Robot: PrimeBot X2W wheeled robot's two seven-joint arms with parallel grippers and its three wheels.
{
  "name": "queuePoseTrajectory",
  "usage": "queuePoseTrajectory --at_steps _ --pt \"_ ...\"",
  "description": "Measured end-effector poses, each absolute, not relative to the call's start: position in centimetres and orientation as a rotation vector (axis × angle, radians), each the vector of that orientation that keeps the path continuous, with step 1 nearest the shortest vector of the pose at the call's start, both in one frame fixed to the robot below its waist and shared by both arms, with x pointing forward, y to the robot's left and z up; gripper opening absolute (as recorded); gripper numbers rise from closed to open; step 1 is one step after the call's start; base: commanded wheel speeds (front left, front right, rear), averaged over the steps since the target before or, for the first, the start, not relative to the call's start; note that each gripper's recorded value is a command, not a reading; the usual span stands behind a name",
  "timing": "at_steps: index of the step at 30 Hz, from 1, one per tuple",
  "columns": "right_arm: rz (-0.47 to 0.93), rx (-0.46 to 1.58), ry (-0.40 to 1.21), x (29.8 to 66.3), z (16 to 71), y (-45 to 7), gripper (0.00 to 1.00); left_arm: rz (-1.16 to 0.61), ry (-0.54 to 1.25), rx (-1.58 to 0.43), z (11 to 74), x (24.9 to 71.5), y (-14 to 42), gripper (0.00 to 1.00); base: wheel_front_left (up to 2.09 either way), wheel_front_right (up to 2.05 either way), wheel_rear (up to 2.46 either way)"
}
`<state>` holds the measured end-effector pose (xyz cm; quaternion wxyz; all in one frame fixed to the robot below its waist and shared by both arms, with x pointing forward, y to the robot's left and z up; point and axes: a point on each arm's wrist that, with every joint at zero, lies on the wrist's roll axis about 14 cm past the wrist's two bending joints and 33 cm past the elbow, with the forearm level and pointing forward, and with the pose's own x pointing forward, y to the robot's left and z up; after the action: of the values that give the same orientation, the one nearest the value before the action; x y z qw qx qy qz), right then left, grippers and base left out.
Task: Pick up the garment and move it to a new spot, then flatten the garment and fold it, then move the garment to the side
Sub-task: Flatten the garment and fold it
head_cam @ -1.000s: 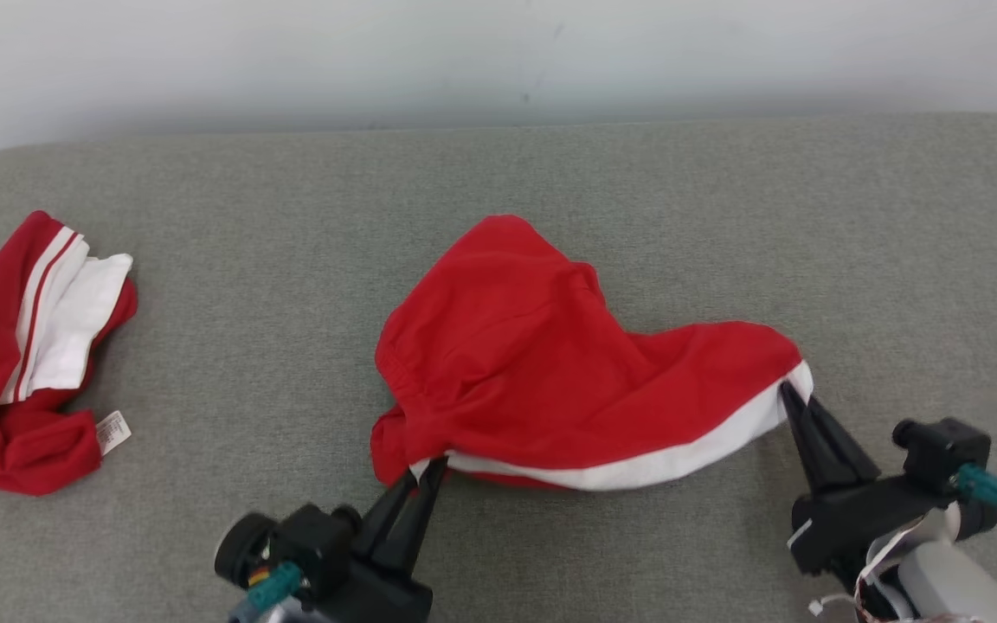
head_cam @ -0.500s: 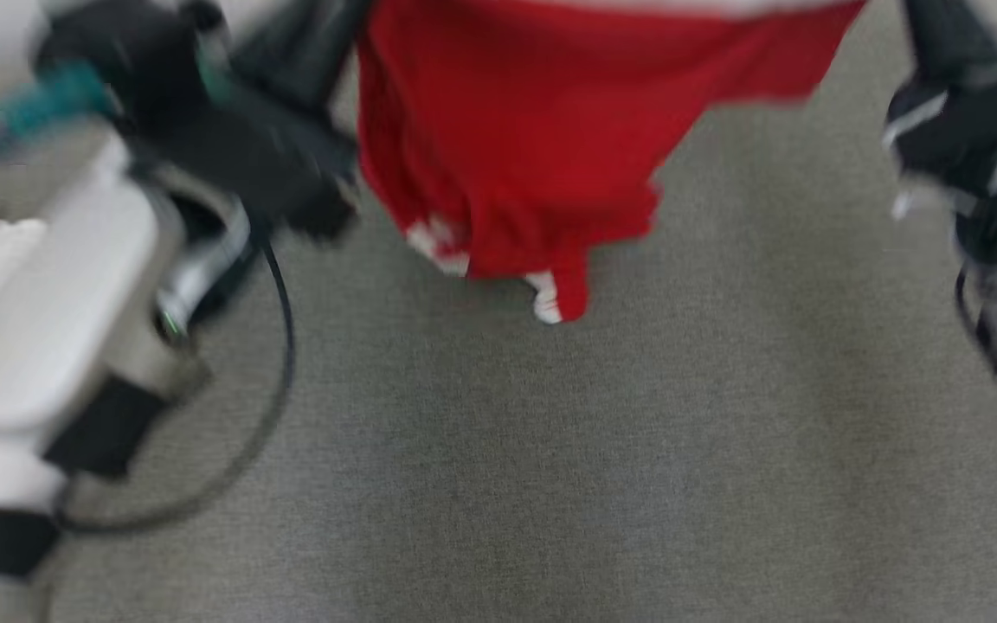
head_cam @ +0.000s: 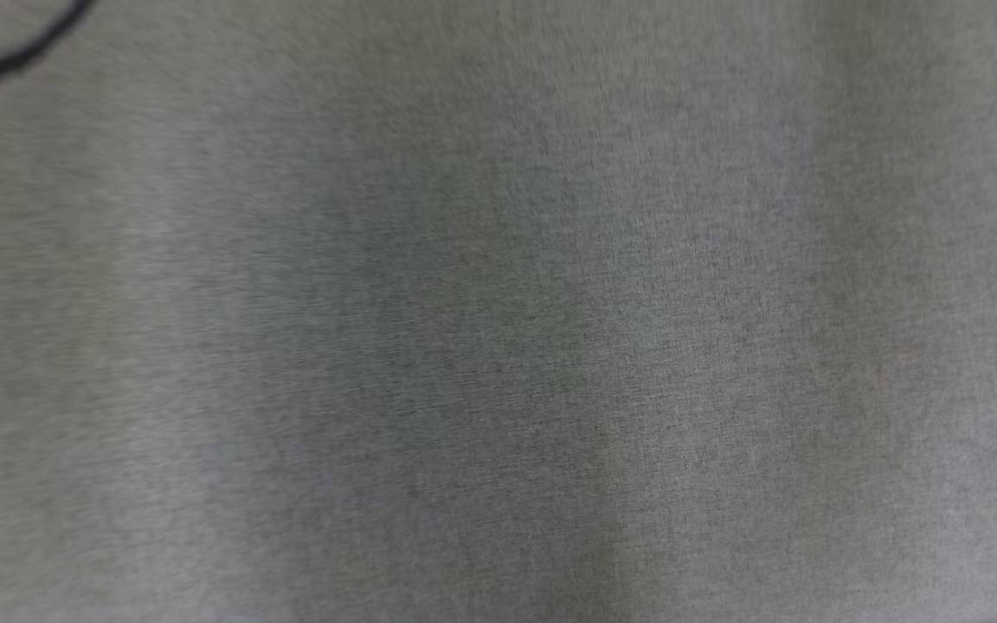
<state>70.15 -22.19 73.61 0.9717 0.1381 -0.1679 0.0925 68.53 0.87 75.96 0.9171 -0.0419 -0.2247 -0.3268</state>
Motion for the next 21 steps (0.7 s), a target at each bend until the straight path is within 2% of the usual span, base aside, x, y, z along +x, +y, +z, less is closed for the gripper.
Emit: queuePoseTrajectory --at_steps 10,21 --pt "0.141 0.222 -0.281 73.4 69.1 -22.6 0.0 -0.705 -0.39 -0.099 70.5 72.9 -2.8 0.0 0.0 0.0 0.0" --pt "0.113 0.207 -0.125 73.2 60.7 -23.6 0.0 -0.712 -0.298 -0.127 62.8 74.2 -3.2 0.0 0.0 0.0 0.0"
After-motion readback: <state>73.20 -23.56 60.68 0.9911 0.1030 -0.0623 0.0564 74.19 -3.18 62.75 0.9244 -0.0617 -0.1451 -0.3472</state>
